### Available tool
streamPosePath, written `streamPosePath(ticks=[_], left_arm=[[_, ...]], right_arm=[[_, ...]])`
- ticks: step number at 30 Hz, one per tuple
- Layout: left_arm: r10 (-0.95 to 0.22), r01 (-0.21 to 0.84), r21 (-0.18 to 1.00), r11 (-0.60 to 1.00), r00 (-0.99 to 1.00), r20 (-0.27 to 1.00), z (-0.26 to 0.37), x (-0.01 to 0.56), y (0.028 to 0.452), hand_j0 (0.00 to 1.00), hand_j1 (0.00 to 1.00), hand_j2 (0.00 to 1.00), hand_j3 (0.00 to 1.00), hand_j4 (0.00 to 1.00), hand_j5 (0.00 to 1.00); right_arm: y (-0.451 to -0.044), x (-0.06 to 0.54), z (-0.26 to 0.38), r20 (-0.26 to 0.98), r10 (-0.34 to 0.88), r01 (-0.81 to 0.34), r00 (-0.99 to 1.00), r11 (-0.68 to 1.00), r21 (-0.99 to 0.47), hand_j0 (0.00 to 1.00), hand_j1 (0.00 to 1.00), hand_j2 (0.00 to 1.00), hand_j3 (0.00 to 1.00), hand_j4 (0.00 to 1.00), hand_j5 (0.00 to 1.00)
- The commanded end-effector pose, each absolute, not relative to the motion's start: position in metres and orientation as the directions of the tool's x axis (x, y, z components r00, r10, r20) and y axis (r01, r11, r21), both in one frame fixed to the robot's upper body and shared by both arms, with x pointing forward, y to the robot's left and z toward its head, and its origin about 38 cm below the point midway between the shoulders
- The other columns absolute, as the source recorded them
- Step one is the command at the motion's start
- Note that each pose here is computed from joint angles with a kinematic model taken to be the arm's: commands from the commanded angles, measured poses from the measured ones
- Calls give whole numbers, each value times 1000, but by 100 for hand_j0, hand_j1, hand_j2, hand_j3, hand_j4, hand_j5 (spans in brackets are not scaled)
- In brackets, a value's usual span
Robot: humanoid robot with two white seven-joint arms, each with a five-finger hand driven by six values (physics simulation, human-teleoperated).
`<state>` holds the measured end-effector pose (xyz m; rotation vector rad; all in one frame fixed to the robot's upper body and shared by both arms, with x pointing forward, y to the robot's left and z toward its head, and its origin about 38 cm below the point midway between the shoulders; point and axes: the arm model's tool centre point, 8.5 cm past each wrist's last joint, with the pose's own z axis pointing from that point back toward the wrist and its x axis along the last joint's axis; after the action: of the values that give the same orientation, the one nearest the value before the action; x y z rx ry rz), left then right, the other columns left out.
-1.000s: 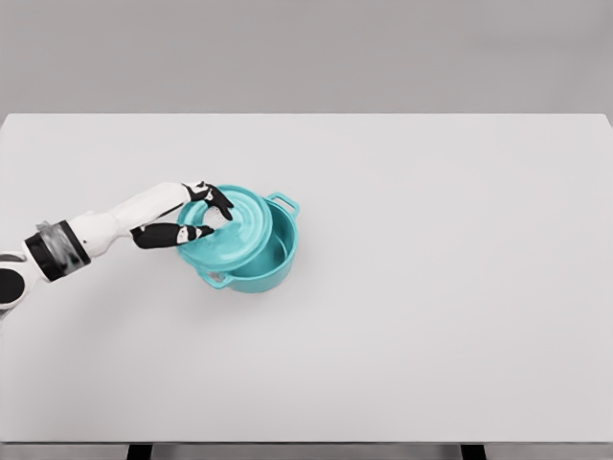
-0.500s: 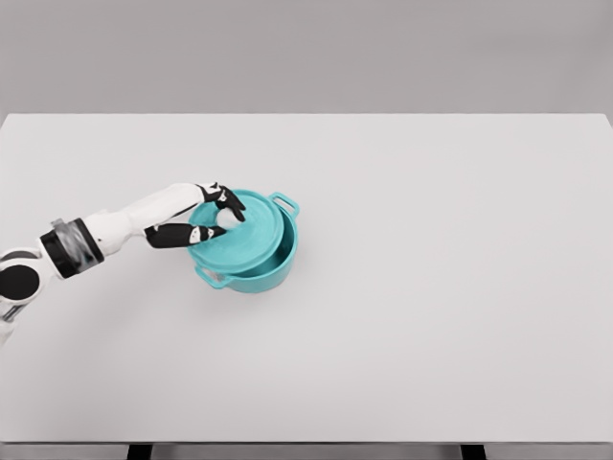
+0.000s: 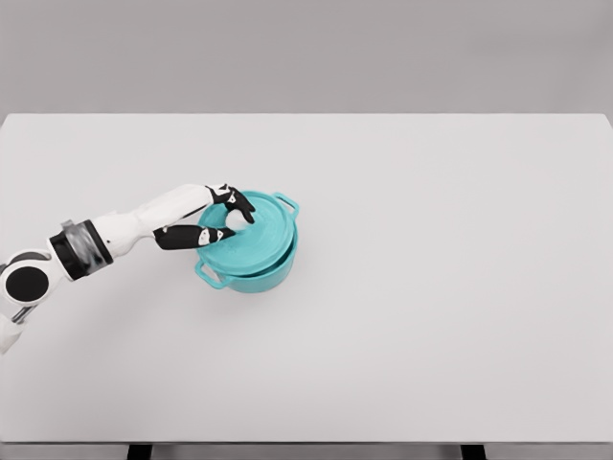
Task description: Cover the pot with left arm
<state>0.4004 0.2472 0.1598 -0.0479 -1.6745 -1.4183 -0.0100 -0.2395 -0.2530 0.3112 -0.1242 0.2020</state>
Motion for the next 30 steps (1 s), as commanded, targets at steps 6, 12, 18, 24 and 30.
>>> streamPosePath(ticks=[6, 12, 18, 24, 30], left_arm=[[-499, 550, 765, 337, -584, 640, 160, 400, 247, 53, 53, 53, 53, 53, 53], [-506, 551, 765, 334, -580, 638, 158, 401, 246, 53, 53, 53, 53, 53, 53], [-508, 551, 765, 334, -578, 639, 158, 401, 246, 53, 53, 53, 53, 53, 53], [-506, 550, 766, 332, -582, 637, 158, 401, 244, 53, 53, 53, 53, 53, 53], [-505, 549, 766, 333, -583, 637, 158, 401, 244, 54, 54, 54, 54, 54, 54]], right_arm=[[-239, -9, -253, 154, 178, -217, 972, 932, 291, 100, 100, 100, 100, 100, 100], [-239, -9, -253, 154, 178, -217, 972, 932, 291, 100, 100, 100, 100, 100, 100], [-239, -9, -253, 154, 178, -217, 972, 932, 291, 100, 100, 100, 100, 100, 100], [-239, -9, -253, 154, 178, -217, 972, 932, 291, 100, 100, 100, 100, 100, 100], [-239, -10, -253, 153, 178, -217, 972, 932, 291, 100, 100, 100, 100, 100, 100]])
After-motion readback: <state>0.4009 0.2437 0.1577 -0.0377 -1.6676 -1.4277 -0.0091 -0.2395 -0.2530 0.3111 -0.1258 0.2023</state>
